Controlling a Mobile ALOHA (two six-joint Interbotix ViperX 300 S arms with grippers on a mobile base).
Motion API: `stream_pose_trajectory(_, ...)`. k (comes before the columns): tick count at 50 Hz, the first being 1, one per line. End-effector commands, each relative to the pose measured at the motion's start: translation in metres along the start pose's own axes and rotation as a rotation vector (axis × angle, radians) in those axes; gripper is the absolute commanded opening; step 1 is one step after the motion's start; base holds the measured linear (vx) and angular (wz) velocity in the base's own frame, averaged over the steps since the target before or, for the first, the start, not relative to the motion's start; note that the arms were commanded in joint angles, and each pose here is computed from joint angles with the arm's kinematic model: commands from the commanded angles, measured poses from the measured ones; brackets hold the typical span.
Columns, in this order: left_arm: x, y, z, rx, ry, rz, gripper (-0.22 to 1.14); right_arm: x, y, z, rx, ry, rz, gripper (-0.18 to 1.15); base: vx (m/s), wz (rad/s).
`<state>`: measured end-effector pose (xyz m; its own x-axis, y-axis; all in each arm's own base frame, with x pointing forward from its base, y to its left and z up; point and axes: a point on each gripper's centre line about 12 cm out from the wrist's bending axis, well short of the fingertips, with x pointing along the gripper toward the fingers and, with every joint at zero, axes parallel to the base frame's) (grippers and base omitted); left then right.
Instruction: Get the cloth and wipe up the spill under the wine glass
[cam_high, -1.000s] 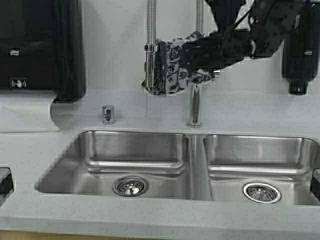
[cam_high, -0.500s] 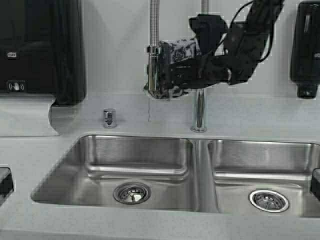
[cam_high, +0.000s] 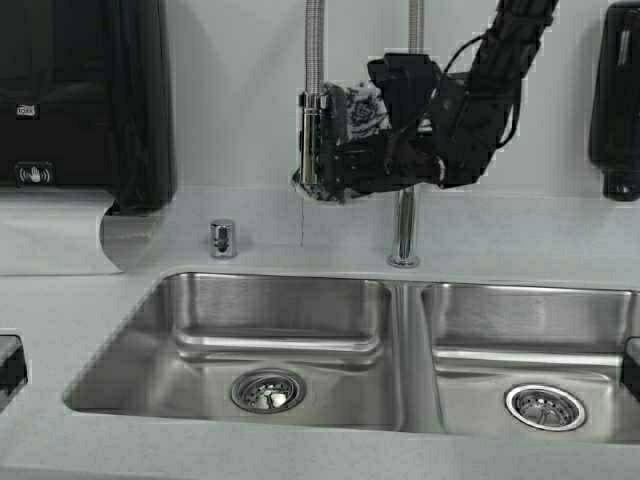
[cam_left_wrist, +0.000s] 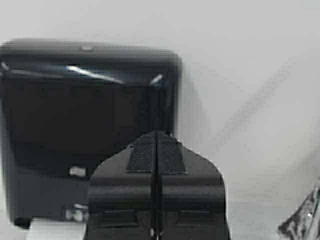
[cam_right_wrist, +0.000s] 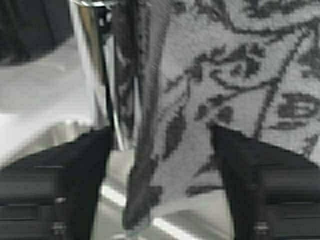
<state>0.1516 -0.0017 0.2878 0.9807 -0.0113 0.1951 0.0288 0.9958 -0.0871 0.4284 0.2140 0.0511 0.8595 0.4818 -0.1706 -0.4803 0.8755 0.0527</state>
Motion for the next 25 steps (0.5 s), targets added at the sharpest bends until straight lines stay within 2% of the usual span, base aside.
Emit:
stream_pose_trajectory(1, 0.002, 0.000, 0.003, 0.002, -0.006, -0.001, 0.02, 0.004, -0.005, 0.015, 0.000, -0.047, -0.011, 0.65, 0.00, 0.00)
stream_pose_trajectory(9, 0.001, 0.000, 0.002, 0.002, -0.005, 0.000, 0.02, 0.004, -0.005, 0.015, 0.000, -0.047, -0.011, 0.19, 0.00, 0.00)
stream_pose_trajectory(14, 0.001, 0.000, 0.001, 0.002, -0.003, 0.000, 0.02, 0.002, -0.005, 0.020, -0.002, -0.057, -0.010, 0.02, -0.01, 0.01)
stream_pose_trajectory(19, 0.001, 0.000, 0.001, 0.002, -0.003, 0.000, 0.02, -0.002, -0.004, 0.040, -0.010, -0.120, -0.008, 0.04, -0.01, 0.01)
stream_pose_trajectory(25, 0.001, 0.000, 0.001, 0.002, -0.003, 0.000, 0.02, -0.013, 0.000, 0.085, -0.053, -0.255, -0.002, 0.05, -0.01, 0.01)
